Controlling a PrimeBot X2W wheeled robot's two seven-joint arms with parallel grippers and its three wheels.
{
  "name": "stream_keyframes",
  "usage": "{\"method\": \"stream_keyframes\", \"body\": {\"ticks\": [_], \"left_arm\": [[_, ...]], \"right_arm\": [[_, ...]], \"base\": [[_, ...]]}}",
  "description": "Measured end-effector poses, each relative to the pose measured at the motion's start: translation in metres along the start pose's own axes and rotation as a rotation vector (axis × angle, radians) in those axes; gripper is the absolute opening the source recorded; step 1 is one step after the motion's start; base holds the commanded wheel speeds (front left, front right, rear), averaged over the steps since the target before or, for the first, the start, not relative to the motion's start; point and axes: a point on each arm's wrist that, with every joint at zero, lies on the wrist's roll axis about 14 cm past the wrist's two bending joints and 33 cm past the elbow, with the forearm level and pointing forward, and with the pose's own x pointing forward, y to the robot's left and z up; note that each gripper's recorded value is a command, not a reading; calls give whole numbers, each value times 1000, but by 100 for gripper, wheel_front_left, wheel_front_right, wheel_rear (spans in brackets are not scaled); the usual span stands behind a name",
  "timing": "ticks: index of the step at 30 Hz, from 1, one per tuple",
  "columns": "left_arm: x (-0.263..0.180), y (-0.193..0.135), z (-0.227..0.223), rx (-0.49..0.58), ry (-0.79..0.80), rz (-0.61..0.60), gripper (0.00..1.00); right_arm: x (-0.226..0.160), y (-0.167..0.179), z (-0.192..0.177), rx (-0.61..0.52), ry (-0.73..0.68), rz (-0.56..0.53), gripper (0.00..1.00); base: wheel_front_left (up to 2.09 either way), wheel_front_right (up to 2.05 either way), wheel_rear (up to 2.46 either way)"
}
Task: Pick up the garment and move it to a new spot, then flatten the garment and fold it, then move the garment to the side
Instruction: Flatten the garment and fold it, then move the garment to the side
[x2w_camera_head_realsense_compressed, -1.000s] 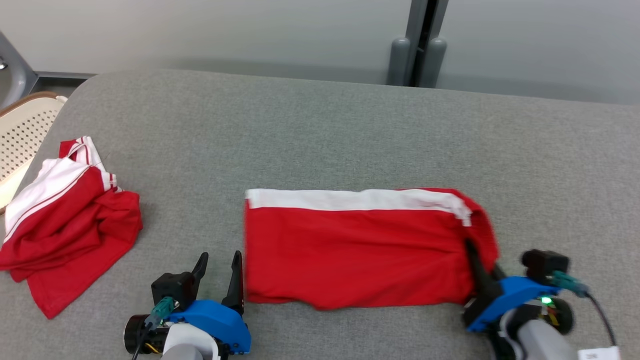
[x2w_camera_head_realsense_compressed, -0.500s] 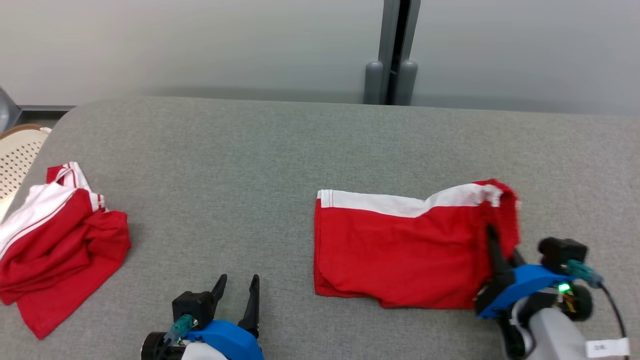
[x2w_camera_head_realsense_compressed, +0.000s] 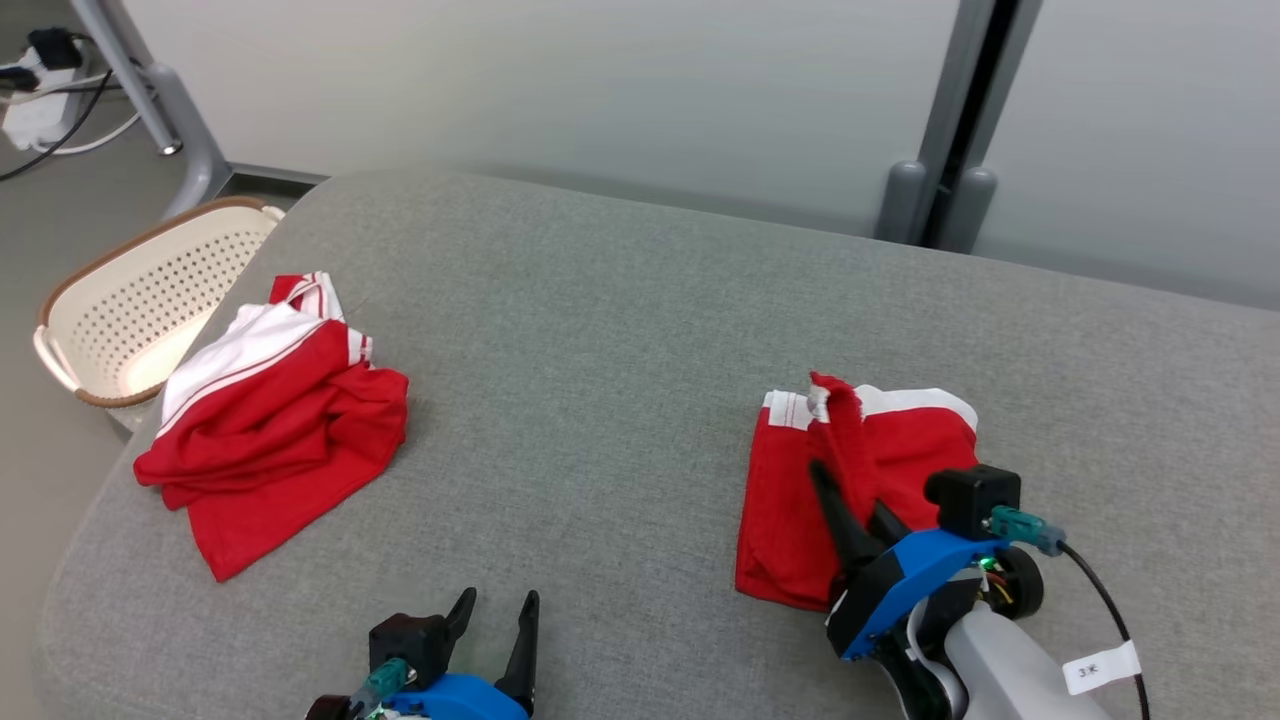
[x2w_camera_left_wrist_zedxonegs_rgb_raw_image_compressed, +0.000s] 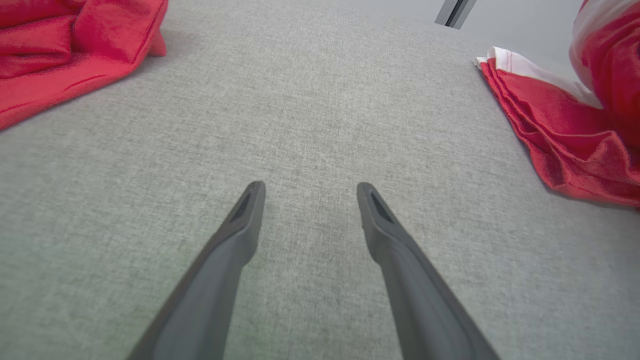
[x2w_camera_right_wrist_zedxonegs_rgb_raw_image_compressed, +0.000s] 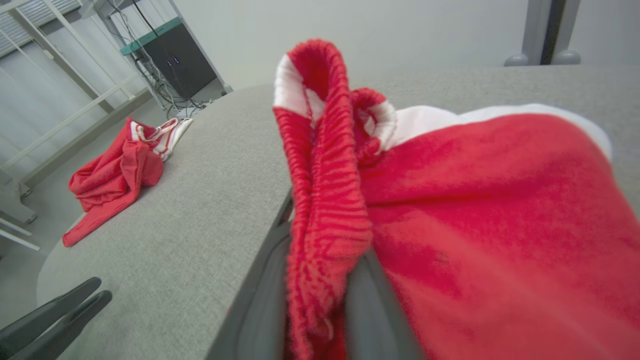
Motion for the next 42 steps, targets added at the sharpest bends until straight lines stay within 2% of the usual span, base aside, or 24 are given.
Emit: {"method": "stream_keyframes", "body": {"ticks": [3, 6, 11, 12, 13, 18, 21, 27, 32, 38, 42], "left_arm": [[-3, 8, -4, -14, 7, 32, 100], [2, 5, 1, -7, -4, 24, 100], [18, -13, 29, 41, -82, -26, 100], [18, -13, 29, 41, -82, -26, 100], [22, -22, 43, 63, -123, -48, 100], [24, -42, 69, 124, -210, -103, 100], [19, -47, 69, 147, -223, -117, 100], [7, -48, 56, 156, -207, -126, 100], [1, -50, 45, 153, -182, -134, 100], [2, -51, 43, 151, -175, -135, 100], [9, -53, 52, 153, -192, -143, 100]], "right_arm": [[5, 12, -3, -6, 0, 40, 100], [0, 6, 1, -38, -20, 28, 100], [-19, -38, 21, -116, -81, -100, 100], [-19, -38, 21, -116, -81, -100, 100], [-33, -59, 31, -150, -117, -168, 100], [-78, -97, 26, -197, -127, -308, 100], [-99, -110, 22, -200, -130, -369, 100], [-127, -114, -9, -175, -68, -410, 100], [-135, -113, -25, -152, -35, -415, 100], [-125, -110, -24, -145, -33, -396, 100], [-99, -105, -9, -169, -47, -348, 100]], "base": [[0, 0, 0], [0, 0, 0], [0, 0, 0], [0, 0, 0], [0, 0, 0], [0, 0, 0], [0, 0, 0], [0, 0, 0], [0, 0, 0], [0, 0, 0], [0, 0, 0]]}}
